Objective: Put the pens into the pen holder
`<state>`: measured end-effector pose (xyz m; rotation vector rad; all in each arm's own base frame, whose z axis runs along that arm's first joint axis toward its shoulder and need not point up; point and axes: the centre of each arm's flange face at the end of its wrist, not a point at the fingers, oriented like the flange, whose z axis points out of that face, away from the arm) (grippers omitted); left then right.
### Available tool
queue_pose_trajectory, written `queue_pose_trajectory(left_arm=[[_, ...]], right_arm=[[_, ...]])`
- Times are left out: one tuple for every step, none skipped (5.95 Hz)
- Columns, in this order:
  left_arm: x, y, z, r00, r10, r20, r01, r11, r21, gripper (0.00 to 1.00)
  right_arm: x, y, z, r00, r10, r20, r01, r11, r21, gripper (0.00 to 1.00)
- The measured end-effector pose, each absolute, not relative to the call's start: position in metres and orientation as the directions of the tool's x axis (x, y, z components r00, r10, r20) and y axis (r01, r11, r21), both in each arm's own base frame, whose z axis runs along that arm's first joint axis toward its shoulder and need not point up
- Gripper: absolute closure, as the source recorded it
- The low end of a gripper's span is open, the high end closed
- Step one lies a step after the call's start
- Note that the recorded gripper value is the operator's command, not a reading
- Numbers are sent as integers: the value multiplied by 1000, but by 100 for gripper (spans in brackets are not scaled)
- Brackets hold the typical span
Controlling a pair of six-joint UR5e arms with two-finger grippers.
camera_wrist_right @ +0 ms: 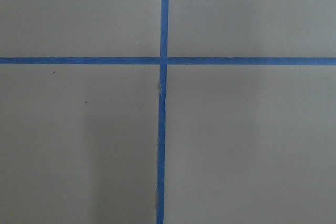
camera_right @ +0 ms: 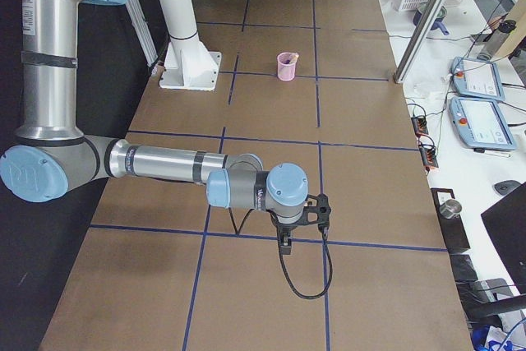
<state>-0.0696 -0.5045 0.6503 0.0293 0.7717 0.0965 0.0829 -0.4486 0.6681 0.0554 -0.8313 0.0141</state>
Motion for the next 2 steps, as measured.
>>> queue_pose_trajectory(left_arm=[[-69,-505,650,712,99,-695,-77,995,63,0],[-69,-505,651,712,99,-695,-77,995,62,0]], right_arm=[[83,-449,668,674,-10,739,-34,998,44,0],[83,-448,669,674,-9,739,-34,998,43,0]])
